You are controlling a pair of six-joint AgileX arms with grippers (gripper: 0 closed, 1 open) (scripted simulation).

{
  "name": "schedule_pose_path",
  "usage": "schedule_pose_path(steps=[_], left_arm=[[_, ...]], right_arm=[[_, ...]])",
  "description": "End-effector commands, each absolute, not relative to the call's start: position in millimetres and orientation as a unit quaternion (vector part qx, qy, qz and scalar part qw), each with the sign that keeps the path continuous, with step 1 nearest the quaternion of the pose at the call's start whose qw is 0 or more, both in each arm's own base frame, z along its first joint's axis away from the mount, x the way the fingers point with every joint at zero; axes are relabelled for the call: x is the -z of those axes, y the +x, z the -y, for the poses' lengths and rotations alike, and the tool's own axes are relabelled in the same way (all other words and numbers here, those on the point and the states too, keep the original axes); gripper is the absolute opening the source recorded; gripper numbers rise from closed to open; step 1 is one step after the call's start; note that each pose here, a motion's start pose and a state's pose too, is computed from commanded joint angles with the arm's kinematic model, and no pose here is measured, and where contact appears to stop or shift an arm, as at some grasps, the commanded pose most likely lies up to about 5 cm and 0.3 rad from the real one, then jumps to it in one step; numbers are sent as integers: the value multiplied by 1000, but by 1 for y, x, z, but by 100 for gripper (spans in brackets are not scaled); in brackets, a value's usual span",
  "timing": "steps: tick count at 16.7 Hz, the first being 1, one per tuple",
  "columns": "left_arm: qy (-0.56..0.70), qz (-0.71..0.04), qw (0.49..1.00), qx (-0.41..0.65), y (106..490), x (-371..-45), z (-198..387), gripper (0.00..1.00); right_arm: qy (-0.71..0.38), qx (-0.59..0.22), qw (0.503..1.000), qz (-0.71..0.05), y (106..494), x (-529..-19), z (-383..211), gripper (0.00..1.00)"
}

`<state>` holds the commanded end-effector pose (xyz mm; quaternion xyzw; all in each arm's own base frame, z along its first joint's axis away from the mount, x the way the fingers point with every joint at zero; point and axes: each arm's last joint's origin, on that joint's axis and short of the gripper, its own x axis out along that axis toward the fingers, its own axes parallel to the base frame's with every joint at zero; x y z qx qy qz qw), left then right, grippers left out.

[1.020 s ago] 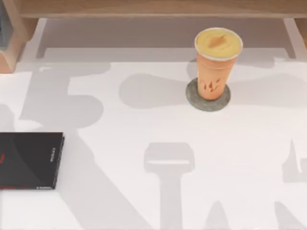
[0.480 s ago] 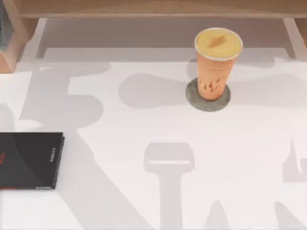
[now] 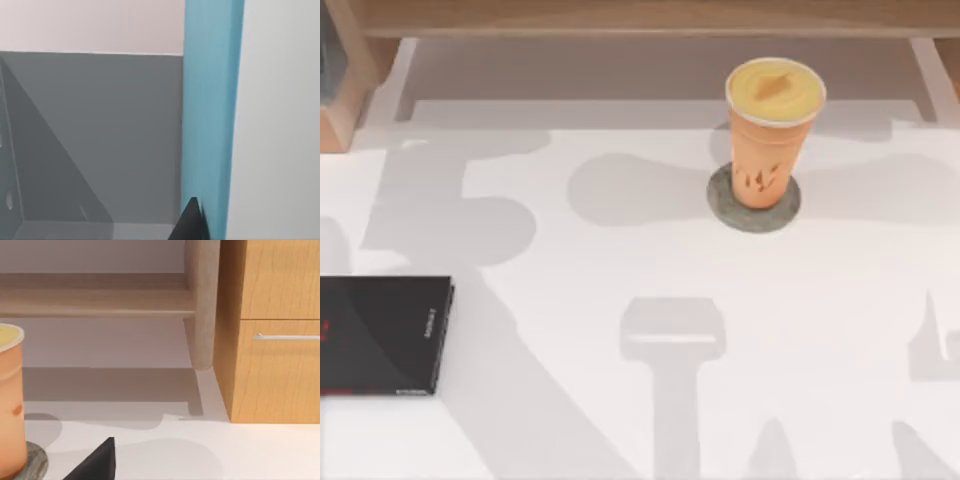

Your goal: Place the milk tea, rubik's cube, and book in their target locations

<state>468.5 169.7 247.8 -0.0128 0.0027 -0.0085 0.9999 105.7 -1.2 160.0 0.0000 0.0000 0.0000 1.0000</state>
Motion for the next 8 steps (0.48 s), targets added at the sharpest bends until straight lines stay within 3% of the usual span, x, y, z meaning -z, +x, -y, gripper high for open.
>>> schedule_pose_path(steps=[8], left_arm=[[-12, -2, 1000, 7, 467, -249, -171, 0]], right_arm=[[0, 0, 1000, 0, 106, -160, 1, 100]])
